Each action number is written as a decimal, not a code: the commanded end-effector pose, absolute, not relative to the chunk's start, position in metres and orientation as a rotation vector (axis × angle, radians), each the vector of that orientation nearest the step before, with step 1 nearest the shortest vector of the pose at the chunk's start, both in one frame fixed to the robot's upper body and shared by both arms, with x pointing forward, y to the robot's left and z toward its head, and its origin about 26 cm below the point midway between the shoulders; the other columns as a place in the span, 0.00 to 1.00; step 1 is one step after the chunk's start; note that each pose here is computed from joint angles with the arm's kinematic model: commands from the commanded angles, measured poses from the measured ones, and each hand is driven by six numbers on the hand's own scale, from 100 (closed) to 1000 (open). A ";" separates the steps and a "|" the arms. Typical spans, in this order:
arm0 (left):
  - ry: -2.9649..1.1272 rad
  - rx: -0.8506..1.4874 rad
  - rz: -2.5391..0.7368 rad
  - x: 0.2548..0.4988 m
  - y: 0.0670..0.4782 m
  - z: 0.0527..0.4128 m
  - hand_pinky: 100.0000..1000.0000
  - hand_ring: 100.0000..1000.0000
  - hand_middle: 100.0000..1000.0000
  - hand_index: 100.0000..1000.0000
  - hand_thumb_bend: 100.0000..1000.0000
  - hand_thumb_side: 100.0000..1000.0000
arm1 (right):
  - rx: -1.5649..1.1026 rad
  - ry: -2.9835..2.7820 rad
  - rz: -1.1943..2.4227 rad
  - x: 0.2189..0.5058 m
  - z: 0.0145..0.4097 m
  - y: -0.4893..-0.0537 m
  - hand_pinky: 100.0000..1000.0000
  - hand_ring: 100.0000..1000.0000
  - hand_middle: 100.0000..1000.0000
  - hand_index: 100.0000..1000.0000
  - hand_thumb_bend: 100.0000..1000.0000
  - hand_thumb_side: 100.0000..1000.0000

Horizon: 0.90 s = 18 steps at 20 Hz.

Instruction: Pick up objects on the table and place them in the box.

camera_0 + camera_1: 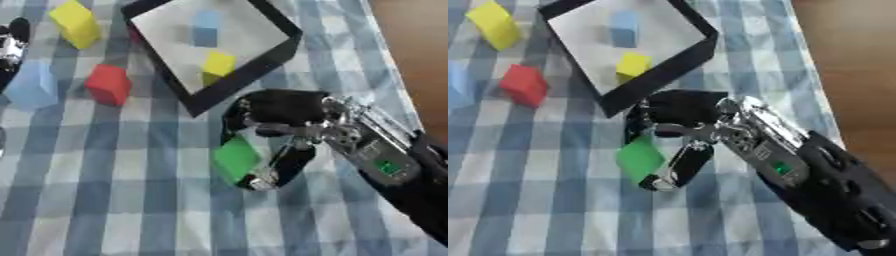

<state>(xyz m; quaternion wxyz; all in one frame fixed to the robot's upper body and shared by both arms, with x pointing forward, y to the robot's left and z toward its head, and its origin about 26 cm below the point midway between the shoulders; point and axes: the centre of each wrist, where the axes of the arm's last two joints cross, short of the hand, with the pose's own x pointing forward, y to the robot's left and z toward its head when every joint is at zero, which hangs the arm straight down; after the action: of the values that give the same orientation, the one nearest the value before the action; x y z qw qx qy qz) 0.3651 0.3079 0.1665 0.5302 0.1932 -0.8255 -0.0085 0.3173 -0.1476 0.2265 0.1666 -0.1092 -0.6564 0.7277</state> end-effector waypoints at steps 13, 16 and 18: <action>-2.002 0.488 -0.029 0.363 0.314 0.179 0.52 0.68 0.61 0.74 0.55 0.44 | -0.556 -2.139 1.722 0.312 0.354 -0.173 0.83 0.66 0.49 0.57 0.02 0.20; -2.011 0.473 -0.039 0.363 0.310 0.181 0.52 0.68 0.61 0.74 0.56 0.44 | -0.678 -2.173 1.565 0.345 0.371 -0.163 0.83 0.67 0.50 0.58 0.07 0.19; -2.020 0.462 -0.045 0.363 0.307 0.183 0.52 0.68 0.61 0.74 0.56 0.44 | -0.739 -2.161 1.521 0.371 0.373 -0.152 0.83 0.67 0.50 0.58 0.06 0.18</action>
<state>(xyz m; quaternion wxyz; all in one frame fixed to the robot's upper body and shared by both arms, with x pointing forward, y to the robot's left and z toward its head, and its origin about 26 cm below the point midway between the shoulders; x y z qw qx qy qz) 0.3649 0.3062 0.1695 0.5268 0.1908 -0.8282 -0.0108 0.3588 -0.1510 0.3704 0.1873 -0.2450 -0.7701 0.5584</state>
